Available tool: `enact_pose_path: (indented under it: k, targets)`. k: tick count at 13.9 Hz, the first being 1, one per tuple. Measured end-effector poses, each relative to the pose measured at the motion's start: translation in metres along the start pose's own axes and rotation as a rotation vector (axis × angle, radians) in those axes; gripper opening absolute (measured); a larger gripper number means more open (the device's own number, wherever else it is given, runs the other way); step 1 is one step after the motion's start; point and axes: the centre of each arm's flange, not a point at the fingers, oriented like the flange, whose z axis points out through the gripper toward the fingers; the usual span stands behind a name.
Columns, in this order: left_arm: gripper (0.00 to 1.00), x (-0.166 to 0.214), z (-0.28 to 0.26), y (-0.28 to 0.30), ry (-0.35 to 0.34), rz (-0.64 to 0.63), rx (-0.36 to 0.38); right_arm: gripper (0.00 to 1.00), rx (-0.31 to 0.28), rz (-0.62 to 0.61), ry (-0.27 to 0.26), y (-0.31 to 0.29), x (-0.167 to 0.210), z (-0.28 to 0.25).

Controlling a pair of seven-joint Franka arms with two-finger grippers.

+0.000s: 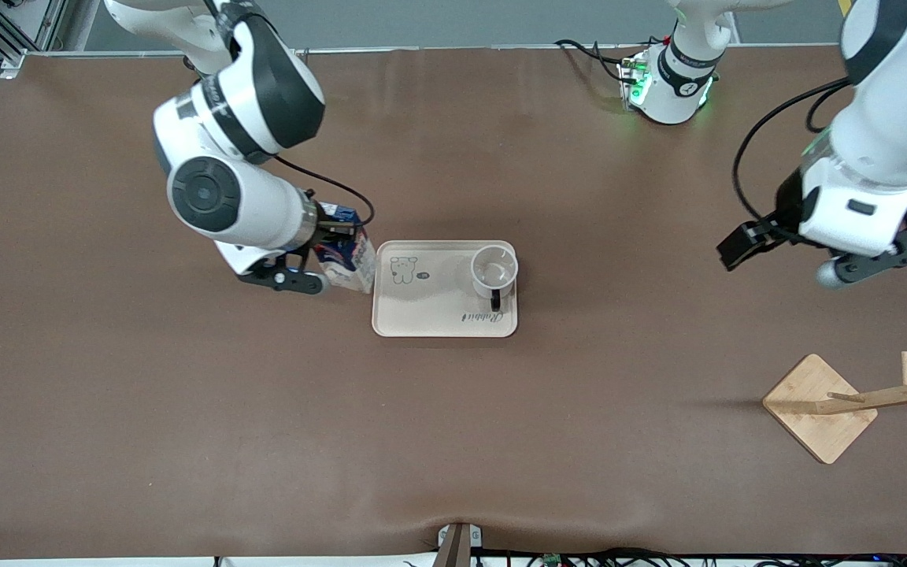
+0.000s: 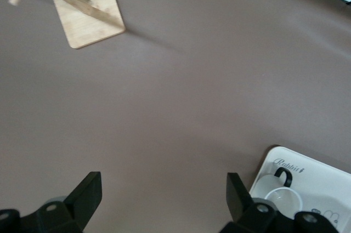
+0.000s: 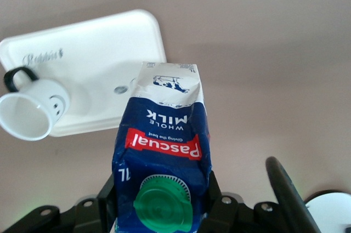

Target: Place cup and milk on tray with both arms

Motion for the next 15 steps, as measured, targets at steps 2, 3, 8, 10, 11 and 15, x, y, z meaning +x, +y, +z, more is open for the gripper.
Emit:
enact_pose_path:
  k: [2, 3, 8, 10, 11, 15]
  targets:
    - [1.0, 0.001, -0.012, -0.025, -0.01, 0.05, 0.018, 0.63, 0.021, -0.002, -0.031, -0.015, 0.002, 0.013]
    - [1.0, -0.001, -0.017, -0.034, -0.015, 0.074, 0.027, 0.63, 0.02, -0.003, -0.036, -0.02, 0.006, 0.018]
    - [1.0, -0.018, -0.019, -0.052, -0.022, 0.186, 0.062, 0.63, -0.009, 0.001, -0.067, -0.035, 0.027, 0.053]
    - [1.0, -0.023, -0.017, -0.06, -0.026, 0.191, 0.074, 0.63, -0.023, -0.006, -0.076, -0.043, 0.029, 0.066]
    - [1.0, -0.026, -0.017, -0.068, -0.028, 0.186, 0.078, 0.63, -0.029, -0.011, -0.078, -0.048, 0.03, 0.071]
    - [1.0, -0.027, -0.016, -0.096, -0.035, 0.157, 0.083, 0.63, -0.025, -0.028, -0.061, -0.061, 0.036, 0.078]
